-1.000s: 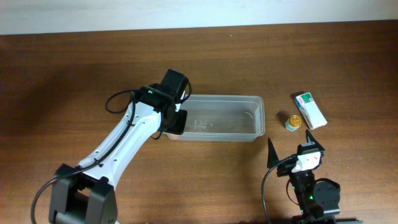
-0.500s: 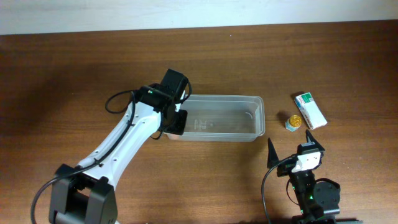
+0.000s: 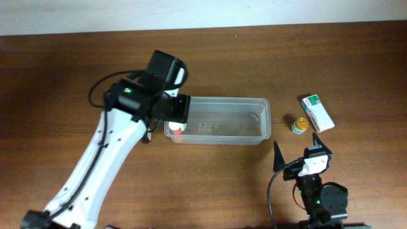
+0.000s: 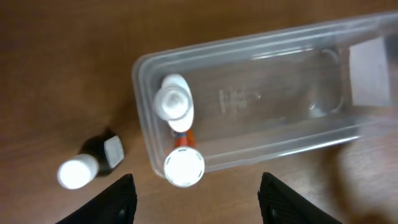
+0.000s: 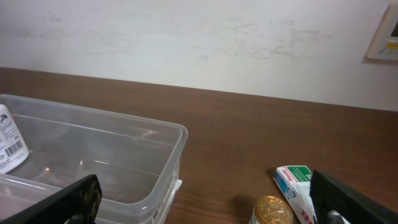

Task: Pack container
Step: 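Release the tube and move the left gripper to the dark bottle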

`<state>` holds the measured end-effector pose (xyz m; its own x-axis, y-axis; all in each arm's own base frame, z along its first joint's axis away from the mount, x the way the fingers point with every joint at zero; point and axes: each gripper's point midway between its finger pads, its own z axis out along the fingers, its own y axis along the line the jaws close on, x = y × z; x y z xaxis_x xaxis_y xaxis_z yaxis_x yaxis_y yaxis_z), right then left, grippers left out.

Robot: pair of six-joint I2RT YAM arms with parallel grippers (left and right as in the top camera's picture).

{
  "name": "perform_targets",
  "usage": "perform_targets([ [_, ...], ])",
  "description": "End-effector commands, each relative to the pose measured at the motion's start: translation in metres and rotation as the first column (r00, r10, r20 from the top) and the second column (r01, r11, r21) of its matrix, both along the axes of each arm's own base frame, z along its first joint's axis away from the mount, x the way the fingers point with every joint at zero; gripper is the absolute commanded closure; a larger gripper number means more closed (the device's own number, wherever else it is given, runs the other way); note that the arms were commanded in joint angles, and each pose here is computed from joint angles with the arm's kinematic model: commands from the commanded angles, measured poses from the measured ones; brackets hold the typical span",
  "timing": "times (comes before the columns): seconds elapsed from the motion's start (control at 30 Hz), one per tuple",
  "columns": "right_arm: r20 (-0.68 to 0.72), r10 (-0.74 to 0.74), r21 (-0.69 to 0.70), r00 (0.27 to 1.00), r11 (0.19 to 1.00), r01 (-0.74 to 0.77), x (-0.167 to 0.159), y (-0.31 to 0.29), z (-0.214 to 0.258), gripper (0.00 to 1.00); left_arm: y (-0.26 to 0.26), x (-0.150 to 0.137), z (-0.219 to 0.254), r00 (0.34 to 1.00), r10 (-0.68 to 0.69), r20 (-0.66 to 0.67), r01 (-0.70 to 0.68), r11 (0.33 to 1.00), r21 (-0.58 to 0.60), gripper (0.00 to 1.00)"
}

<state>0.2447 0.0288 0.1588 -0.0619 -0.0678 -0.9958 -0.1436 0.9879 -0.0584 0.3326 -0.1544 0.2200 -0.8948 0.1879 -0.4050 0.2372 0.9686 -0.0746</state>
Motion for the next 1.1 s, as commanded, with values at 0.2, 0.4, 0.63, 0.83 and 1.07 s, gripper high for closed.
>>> perform_targets([
  [0.2,-0.002,-0.013,-0.004,1.0,1.0,0.013,0.0,-0.003,-0.002,0.02,0.077,0.003,-0.003,0.978,0.201,-0.051,-0.196,0.977,0.087,0.35],
  [0.4,-0.002,-0.013,-0.004,1.0,1.0,0.013,0.0,-0.003,-0.002,0.02,0.103,0.004,-0.02,0.956,0.276,-0.101,-0.266,0.959,0.102,0.36],
  [0.63,-0.002,-0.013,-0.004,1.0,1.0,0.013,0.0,-0.003,-0.002,0.02,0.104,-0.001,-0.07,0.945,0.28,-0.17,-0.261,0.957,0.128,0.35],
  [0.83,-0.002,-0.013,-0.004,1.0,1.0,0.013,0.0,-0.003,-0.002,0.02,0.102,-0.007,-0.112,0.934,0.293,-0.203,-0.273,0.954,0.12,0.35],
  [1.07,-0.002,-0.013,-0.004,1.0,1.0,0.013,0.0,-0.003,-0.002,0.02,0.103,-0.007,-0.136,0.929,0.315,-0.193,-0.3,0.948,0.105,0.34],
])
